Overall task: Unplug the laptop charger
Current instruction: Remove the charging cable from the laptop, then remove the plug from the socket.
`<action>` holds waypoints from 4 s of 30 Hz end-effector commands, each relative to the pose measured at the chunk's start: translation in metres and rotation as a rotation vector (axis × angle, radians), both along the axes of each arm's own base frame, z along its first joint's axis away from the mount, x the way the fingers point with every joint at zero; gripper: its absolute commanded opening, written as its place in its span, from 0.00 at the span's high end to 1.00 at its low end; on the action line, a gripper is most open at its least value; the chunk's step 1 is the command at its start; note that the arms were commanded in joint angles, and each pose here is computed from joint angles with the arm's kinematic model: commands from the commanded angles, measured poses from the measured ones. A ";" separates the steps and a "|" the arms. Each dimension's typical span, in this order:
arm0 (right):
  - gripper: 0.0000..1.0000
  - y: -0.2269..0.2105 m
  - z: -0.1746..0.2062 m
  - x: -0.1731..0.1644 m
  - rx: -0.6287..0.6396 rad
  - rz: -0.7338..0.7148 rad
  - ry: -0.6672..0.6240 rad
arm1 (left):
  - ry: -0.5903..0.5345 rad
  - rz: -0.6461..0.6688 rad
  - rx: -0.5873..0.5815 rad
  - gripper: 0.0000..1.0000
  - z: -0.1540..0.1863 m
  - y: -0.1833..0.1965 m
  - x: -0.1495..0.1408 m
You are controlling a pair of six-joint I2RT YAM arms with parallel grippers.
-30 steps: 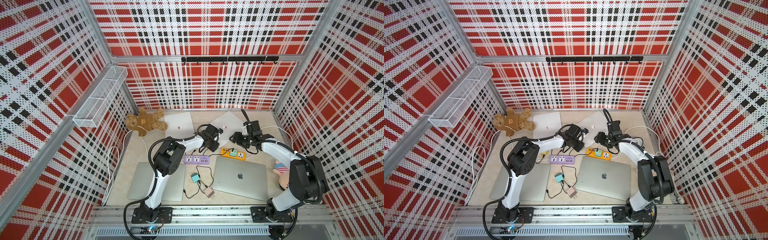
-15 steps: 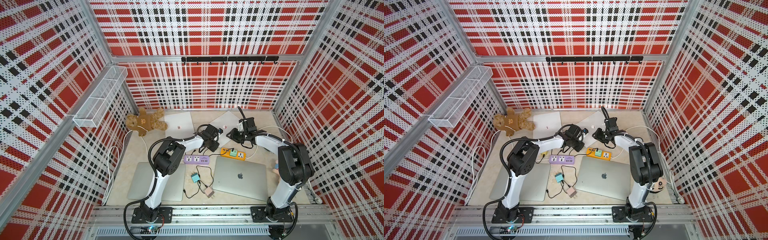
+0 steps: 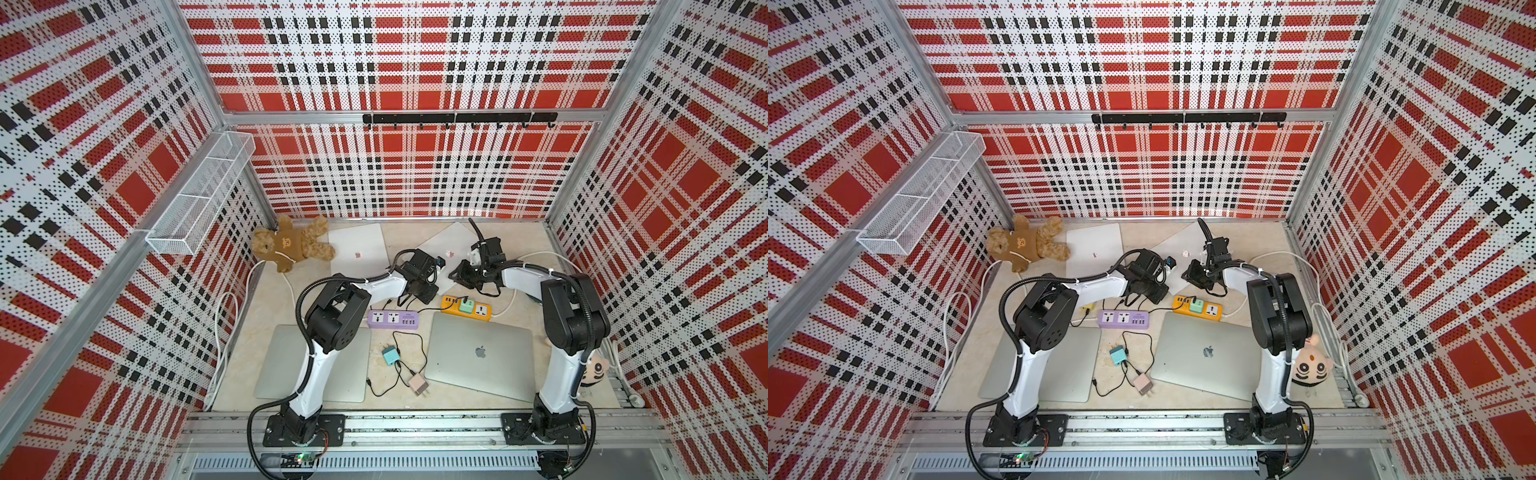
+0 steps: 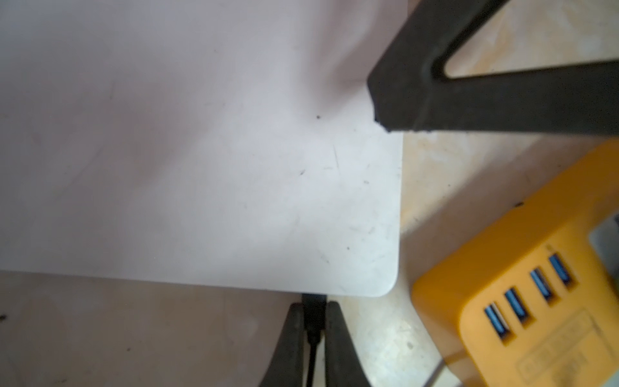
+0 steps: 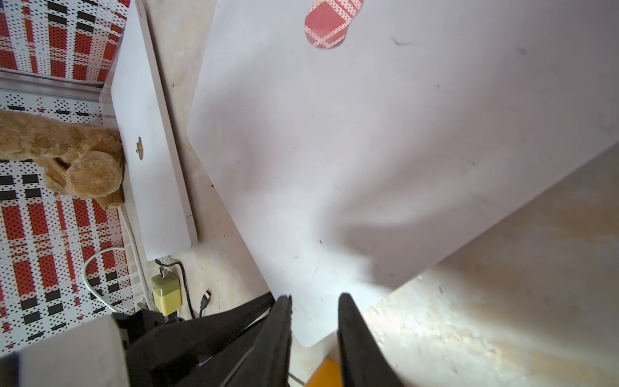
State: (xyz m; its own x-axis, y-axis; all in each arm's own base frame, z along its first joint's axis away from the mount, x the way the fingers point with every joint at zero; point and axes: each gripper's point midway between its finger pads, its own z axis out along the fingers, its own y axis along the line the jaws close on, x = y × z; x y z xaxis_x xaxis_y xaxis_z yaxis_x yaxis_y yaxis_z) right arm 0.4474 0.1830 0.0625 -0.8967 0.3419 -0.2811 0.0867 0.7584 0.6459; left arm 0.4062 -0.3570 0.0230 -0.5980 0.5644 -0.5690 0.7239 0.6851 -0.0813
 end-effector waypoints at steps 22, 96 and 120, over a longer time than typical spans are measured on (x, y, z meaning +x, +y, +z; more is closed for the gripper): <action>0.76 -0.006 -0.041 -0.006 -0.021 -0.028 0.079 | 0.029 0.025 0.028 0.90 -0.002 0.012 -0.011; 0.51 -0.022 0.071 -0.017 -0.120 -0.069 -0.127 | -0.044 0.129 -0.049 0.80 0.061 0.015 -0.011; 0.47 -0.083 0.091 -0.077 -0.316 -0.231 -0.211 | 0.142 0.069 -0.224 1.00 0.053 -0.047 -0.046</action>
